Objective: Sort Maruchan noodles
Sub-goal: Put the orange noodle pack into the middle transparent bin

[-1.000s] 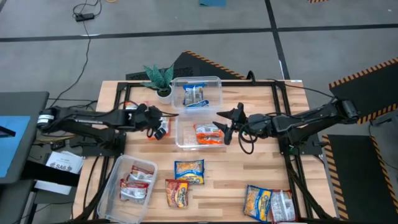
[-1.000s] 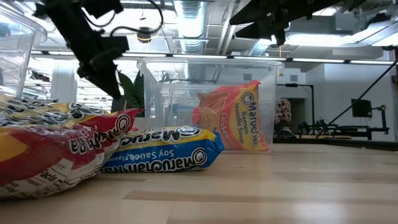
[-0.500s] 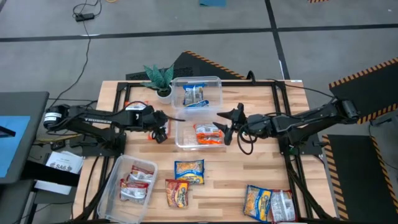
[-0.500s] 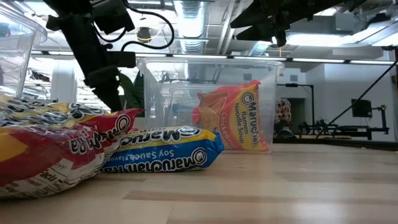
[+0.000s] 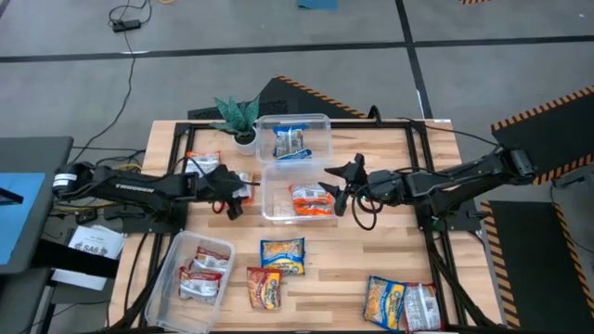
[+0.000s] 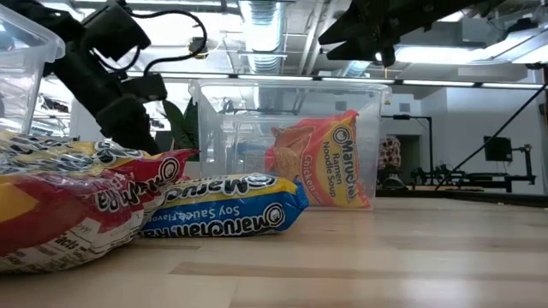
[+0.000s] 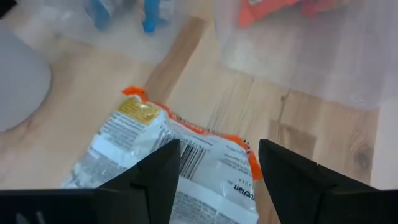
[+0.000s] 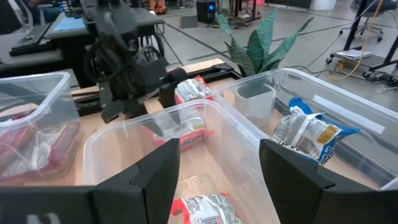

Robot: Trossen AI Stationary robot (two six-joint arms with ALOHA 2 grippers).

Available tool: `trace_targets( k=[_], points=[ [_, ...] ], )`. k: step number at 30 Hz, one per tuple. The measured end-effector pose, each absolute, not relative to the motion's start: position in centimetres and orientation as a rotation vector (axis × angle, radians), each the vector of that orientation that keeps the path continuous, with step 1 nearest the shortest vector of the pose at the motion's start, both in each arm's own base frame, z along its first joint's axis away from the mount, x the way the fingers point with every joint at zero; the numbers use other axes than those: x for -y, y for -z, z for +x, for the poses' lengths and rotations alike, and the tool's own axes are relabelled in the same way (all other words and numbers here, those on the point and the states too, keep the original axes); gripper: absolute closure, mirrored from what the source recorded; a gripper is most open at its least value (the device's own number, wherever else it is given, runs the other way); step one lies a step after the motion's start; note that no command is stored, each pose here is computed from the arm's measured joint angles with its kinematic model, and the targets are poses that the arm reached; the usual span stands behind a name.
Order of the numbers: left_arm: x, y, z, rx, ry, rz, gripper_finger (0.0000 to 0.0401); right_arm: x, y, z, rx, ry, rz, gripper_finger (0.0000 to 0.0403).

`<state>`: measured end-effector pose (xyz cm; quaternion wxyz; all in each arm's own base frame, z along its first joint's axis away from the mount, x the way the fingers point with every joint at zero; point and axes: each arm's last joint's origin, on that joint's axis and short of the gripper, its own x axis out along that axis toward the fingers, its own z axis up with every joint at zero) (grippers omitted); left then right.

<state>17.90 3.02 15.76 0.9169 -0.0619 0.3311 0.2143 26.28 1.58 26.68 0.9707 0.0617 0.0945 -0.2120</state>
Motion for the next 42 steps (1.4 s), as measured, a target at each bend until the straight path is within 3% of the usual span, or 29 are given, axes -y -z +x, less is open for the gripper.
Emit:
trace_targets(
  k=[21, 25, 30, 42],
  points=[
    [-3.1, -12.2, 19.2, -0.798, -0.565, -0.108, 0.0201, -1.6, -26.7, 26.3, -0.192, 0.429, 0.129, 0.0159],
    [-2.8, -11.7, 19.1, -0.828, -0.629, -0.099, 0.0255, -1.6, -26.7, 26.3, -0.192, 0.429, 0.129, 0.0159],
    [-2.3, -11.4, 18.8, -0.842, -0.655, -0.108, 0.0383, -1.6, -26.7, 26.3, -0.192, 0.429, 0.129, 0.0159],
    [-1.9, -15.4, 18.7, -0.842, -0.628, -0.101, 0.0401, -1.6, -26.7, 26.3, -0.193, 0.429, 0.129, 0.0159]
  ],
)
